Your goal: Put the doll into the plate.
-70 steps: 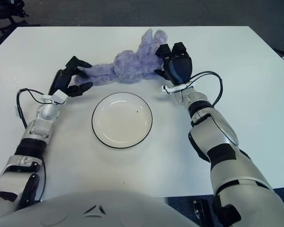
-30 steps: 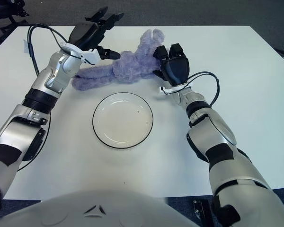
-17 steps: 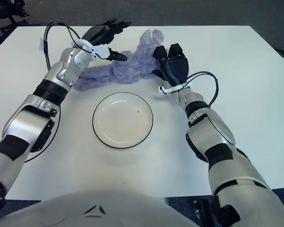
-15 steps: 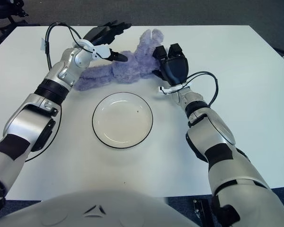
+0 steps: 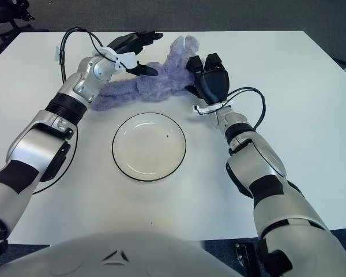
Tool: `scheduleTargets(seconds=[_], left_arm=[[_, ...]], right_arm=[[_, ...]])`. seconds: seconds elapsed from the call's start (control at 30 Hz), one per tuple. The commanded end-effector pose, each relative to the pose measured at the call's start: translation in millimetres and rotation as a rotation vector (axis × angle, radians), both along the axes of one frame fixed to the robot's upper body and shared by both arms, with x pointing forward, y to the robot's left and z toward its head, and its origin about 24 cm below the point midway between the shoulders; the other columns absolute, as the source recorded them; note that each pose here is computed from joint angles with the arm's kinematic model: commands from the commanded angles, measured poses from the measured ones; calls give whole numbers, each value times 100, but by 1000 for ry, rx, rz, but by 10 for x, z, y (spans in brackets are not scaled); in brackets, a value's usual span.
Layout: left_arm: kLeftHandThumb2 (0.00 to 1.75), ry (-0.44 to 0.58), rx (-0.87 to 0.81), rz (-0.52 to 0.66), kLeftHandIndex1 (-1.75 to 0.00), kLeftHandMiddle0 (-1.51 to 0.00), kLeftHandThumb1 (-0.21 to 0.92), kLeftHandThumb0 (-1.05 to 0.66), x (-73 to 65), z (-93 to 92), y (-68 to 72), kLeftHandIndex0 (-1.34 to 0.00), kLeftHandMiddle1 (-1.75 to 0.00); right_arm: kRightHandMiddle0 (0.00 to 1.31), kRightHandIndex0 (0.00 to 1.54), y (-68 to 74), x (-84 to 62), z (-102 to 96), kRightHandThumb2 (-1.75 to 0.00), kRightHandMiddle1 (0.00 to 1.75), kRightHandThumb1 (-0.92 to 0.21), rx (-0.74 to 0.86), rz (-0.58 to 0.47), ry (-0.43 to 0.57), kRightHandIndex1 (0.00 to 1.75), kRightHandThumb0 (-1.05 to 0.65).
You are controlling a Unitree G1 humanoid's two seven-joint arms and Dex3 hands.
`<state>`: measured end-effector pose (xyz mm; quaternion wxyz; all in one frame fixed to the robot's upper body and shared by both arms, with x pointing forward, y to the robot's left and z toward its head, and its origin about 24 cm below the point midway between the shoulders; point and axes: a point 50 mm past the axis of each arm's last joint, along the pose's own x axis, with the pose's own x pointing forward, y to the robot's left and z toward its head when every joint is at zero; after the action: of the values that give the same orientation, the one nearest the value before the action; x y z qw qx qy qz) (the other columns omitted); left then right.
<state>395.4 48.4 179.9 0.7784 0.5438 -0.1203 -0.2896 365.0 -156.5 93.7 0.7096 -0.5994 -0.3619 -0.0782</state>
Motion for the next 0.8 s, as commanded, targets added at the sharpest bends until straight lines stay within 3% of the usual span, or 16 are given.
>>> scheduleTargets(seconds=[0.0, 0.77], left_arm=[[8, 12, 72, 0, -8, -28, 92, -93, 15, 22, -70, -21, -4], [12, 86, 290, 45, -5, -30, 92, -97, 27, -115, -183, -17, -2]], right_arm=[[54, 39, 3, 3, -26, -93, 175, -61, -9, -7, 26, 175, 39], [55, 39, -64, 21, 63, -94, 175, -60, 16, -54, -52, 175, 39]])
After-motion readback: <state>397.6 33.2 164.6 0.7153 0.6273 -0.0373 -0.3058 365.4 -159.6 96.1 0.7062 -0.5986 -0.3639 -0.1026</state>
